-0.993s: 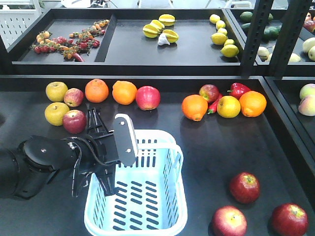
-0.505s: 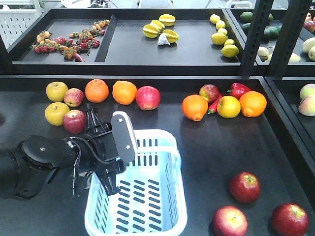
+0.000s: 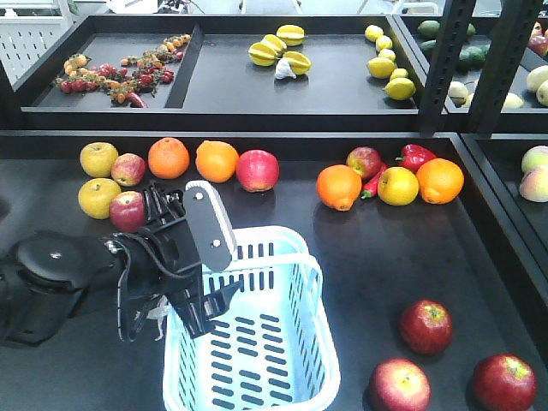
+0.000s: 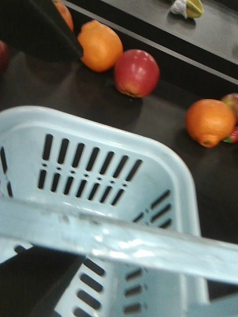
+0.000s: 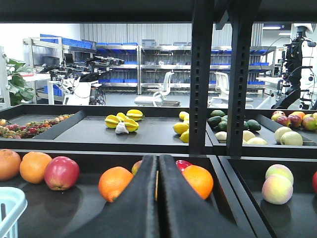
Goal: Pick three apples into basket with both arms
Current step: 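Lower the light-blue basket onto the table with the left gripper, then open the left gripper and withdraw it from the basket handle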
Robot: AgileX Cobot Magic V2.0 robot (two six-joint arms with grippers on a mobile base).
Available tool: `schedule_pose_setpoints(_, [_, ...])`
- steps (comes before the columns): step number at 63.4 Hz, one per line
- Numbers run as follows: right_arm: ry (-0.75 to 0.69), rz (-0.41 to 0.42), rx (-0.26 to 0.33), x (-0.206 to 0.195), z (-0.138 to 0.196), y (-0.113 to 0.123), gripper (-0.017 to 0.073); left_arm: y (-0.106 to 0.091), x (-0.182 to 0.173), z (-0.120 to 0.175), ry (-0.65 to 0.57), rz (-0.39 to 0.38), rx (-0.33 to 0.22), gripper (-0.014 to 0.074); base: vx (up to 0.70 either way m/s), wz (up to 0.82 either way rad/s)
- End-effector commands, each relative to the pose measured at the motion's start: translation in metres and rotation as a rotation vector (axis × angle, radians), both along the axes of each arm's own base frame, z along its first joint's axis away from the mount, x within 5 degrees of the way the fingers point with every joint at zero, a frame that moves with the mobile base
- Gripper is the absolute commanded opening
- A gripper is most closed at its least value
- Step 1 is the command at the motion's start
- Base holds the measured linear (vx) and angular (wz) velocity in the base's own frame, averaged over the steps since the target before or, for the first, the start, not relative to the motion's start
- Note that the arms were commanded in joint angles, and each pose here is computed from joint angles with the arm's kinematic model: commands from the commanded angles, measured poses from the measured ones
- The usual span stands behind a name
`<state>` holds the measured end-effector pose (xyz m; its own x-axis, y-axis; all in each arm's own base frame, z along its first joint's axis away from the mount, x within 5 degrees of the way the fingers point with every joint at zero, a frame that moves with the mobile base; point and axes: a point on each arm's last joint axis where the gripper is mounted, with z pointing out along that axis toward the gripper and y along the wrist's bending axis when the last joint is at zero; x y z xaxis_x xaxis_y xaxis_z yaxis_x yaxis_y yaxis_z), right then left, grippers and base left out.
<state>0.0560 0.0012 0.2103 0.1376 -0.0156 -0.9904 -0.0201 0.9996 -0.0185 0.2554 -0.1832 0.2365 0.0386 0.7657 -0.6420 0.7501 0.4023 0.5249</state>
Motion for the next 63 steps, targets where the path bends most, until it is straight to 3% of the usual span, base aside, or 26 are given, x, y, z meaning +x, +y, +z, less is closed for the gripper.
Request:
schedule_pose_setpoints(1, [-0.066,-0.001,-0.007,-0.001,0.002,0.0,-0.0009,-0.002,-0.008,0.025,-0.005,-0.011,-0.108,0.0714,0.0,0.0])
schedule_pose_setpoints(12, [-0.066,-0.001,-0.007,-0.001,0.002,0.0,-0.0009,0.013,-0.031,0.012,0.049,-0.011,-0.099,0.0712,0.0,0.0])
schedule_pose_setpoints(22, [-0.066,-0.001,-0.007,-0.001,0.002,0.0,-0.0009,0.029,-0.055,0.011,0.082,0.022,-0.153,0.0702,0.0,0.0])
schedule_pose_setpoints(36, [-0.066,-0.001,-0.007,-0.001,0.002,0.0,-0.0009,0.05,-0.085,0.048,0.019,0.053,-0.335,0.0685,0.0,0.0])
schedule_pose_setpoints(43, [-0.066,-0.001,-0.007,-0.001,0.002,0.0,-0.0009,0.063,-0.101,0.074,-0.036,0.092,-0.471,0.0673,0.0,0.0])
schedule_pose_setpoints(54, [-0.066,-0.001,-0.007,-0.001,0.002,0.0,-0.0009,0.093,-0.114,0.105,-0.148,0.293,-0.714,0.0652,0.0,0.0])
schedule_pose_setpoints(63, [-0.066,-0.001,-0.007,-0.001,0.002,0.0,-0.0009,0.112,-0.122,0.119,-0.23,0.395,-0.824,0.0636,0.0,0.0])
